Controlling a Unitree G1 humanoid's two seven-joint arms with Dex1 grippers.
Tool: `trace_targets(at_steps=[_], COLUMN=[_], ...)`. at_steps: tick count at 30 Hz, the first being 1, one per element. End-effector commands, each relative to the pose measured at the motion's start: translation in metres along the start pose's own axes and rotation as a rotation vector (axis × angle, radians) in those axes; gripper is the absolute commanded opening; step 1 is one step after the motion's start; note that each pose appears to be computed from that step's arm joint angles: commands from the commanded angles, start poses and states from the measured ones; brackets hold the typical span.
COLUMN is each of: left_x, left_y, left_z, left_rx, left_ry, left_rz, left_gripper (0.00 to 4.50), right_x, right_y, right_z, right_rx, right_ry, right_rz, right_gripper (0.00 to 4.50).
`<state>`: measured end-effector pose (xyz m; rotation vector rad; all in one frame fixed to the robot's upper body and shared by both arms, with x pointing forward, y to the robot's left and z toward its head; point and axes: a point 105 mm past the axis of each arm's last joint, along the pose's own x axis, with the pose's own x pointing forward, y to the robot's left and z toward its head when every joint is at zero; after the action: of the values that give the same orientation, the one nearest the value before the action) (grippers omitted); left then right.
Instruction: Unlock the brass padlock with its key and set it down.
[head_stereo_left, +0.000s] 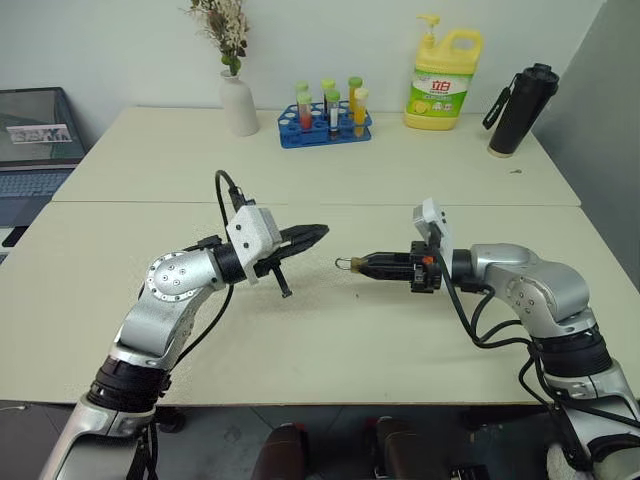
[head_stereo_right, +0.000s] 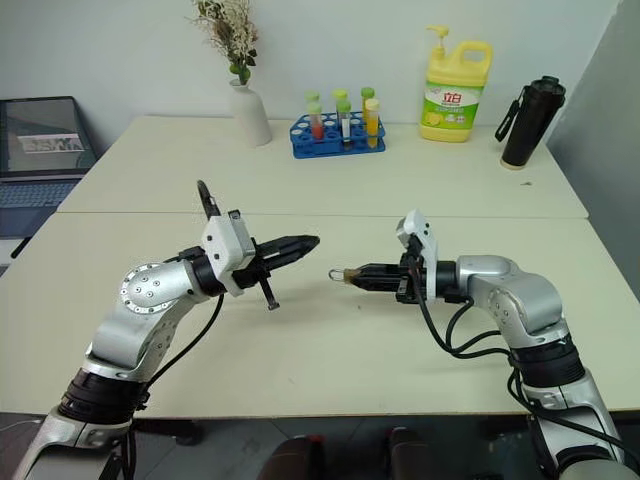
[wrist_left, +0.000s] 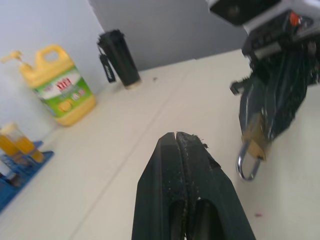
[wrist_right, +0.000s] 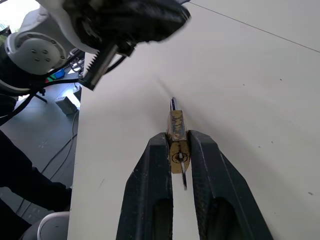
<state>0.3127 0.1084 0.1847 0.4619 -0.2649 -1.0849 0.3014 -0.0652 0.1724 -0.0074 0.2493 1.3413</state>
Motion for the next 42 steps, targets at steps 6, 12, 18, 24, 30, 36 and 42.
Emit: trace_targets(at_steps=[6,12,18,24,30,36,42], left_x=[0.017,0.022,0.013,0.007,0.009,0.01,0.011], left_y=[-0.02,-0.021,-0.028,-0.037,-0.031,-0.031,-0.025], left_z=[-0.014,-0.011,-0.006,0.006,0.022,0.025,0.027], left_rx=[-0.093,-0.11,-0.154,-0.17,-0.193,-0.201,-0.219], left_ry=[-0.006,-0.034,-0.03,-0.026,-0.068,-0.073,-0.091], left_rz=[-0.14,-0.142,-0.176,-0.213,-0.188,-0.18,-0.157], left_gripper=[0.0,0.0,0.0,0.0,0.0,0.0,0.0], right_x=[-0.003,-0.004,-0.005,-0.005,-0.003,-0.003,-0.002], right_y=[0.013,0.012,0.009,0.006,0.004,0.006,0.007], right_z=[0.018,0.019,0.019,0.016,0.014,0.011,0.01], right_rx=[-0.056,-0.052,-0.05,-0.052,-0.056,-0.055,-0.052], right_ry=[-0.058,-0.06,-0.058,-0.048,-0.038,-0.033,-0.031], right_rz=[0.049,0.045,0.03,0.021,0.015,0.018,0.021], right_gripper=[0.17,0.17,0.17,0.17,0.17,0.17,0.17])
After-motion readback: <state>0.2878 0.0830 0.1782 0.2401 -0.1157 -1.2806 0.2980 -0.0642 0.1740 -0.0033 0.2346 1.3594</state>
